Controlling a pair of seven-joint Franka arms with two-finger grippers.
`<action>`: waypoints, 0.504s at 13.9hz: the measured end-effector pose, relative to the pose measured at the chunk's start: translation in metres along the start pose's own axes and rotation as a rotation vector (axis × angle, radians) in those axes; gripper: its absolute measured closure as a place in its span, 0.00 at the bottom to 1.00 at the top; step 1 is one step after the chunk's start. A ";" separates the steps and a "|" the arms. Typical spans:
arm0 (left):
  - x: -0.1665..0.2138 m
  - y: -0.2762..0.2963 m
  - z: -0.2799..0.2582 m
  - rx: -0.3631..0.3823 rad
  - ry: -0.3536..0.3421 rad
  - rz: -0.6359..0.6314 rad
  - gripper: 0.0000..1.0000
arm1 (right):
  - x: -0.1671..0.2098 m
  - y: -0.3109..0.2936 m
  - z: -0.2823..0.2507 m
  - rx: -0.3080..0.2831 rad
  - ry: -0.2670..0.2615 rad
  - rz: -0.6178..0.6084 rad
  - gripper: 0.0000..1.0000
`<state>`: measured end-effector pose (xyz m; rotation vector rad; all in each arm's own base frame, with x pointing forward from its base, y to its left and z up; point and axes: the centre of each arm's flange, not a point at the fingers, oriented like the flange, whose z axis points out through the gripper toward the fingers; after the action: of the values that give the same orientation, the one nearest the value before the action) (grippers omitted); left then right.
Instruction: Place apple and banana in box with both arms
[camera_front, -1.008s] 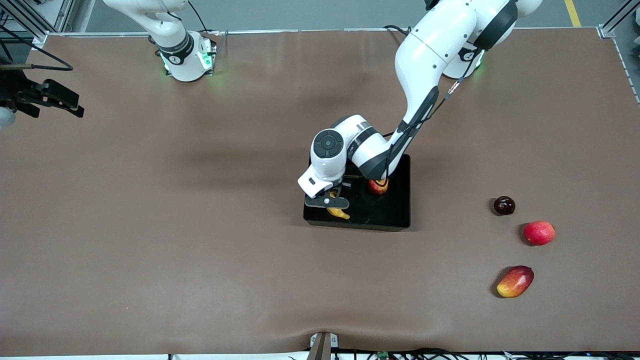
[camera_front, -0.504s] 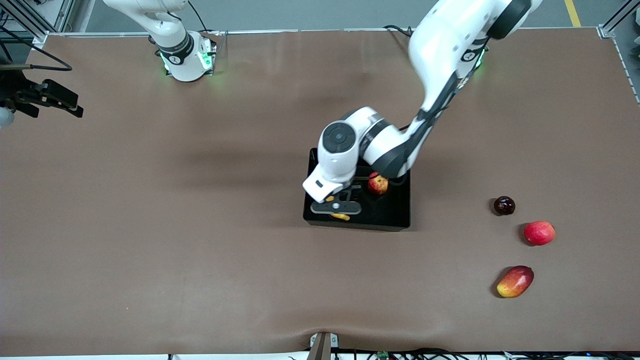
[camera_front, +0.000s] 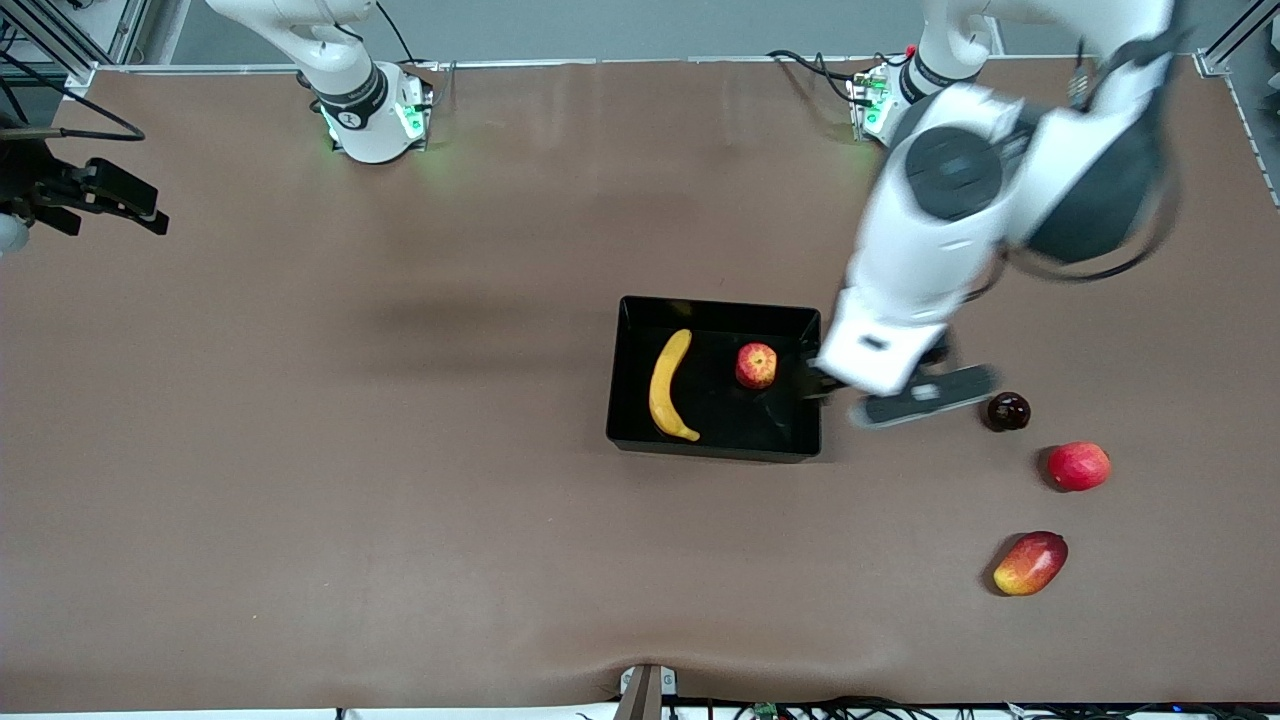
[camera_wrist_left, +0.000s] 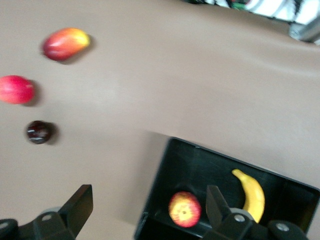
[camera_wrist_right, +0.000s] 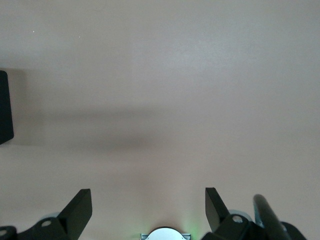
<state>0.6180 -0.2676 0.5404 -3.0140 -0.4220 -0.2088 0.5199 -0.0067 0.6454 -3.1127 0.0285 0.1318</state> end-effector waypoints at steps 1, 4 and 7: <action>0.005 -0.020 -0.012 0.013 -0.004 -0.017 0.00 | 0.000 0.000 0.000 0.000 0.000 0.000 0.00; 0.022 -0.074 -0.036 0.018 -0.016 0.012 0.00 | 0.000 0.000 0.000 0.001 0.000 0.000 0.00; 0.036 -0.132 -0.049 -0.005 -0.040 0.088 0.00 | 0.000 0.001 0.000 0.001 0.000 0.003 0.00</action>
<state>0.6091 -0.1366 0.6032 -3.0379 -0.2912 -0.1429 0.5198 -0.0081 0.6454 -3.1115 0.0331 0.1318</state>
